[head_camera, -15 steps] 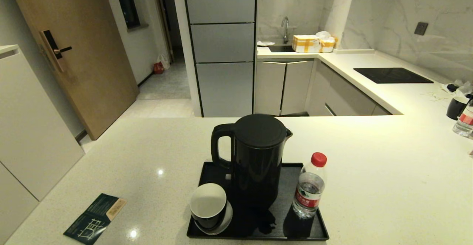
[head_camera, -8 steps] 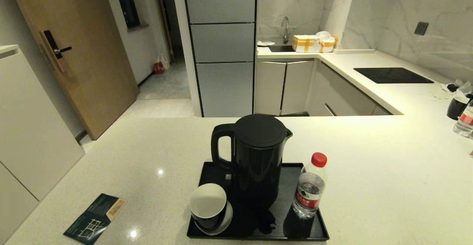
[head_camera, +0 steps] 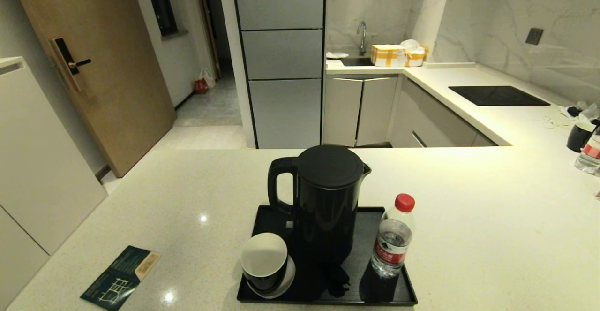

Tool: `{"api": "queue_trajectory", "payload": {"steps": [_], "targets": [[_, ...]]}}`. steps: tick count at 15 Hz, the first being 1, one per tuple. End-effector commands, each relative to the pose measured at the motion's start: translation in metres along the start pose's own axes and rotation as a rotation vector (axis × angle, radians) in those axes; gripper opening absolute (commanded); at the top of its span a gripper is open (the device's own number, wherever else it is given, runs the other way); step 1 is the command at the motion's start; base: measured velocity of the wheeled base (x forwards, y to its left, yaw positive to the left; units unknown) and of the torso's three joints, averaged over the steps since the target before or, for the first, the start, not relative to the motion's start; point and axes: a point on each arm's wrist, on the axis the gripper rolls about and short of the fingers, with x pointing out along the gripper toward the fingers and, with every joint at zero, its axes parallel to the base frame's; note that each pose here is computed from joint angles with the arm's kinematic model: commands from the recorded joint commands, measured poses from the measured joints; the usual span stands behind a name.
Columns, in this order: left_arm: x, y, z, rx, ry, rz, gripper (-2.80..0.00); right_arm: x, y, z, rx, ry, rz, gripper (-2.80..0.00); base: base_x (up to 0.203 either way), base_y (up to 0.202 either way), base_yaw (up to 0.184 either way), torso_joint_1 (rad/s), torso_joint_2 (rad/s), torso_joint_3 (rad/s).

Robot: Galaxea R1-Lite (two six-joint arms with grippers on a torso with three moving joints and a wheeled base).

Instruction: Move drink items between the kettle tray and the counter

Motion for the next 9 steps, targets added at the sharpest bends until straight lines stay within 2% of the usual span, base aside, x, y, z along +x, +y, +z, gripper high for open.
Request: {"api": "queue_trajectory", "payload": {"steps": [1, 9], "targets": [[0.0001, 0.0, 0.0, 0.0, 0.001, 0.0, -2.8, 0.0003, 0.0, -0.0004, 0.021, 0.003, -0.002, -2.8, 0.0, 0.0, 0.0, 0.0, 0.0, 0.0], [0.0001, 0.0, 0.0, 0.0, 0.001, 0.0, -2.8, 0.0003, 0.0, -0.0004, 0.02, 0.003, -0.001, -2.8, 0.0, 0.0, 0.0, 0.0, 0.0, 0.0]]}}
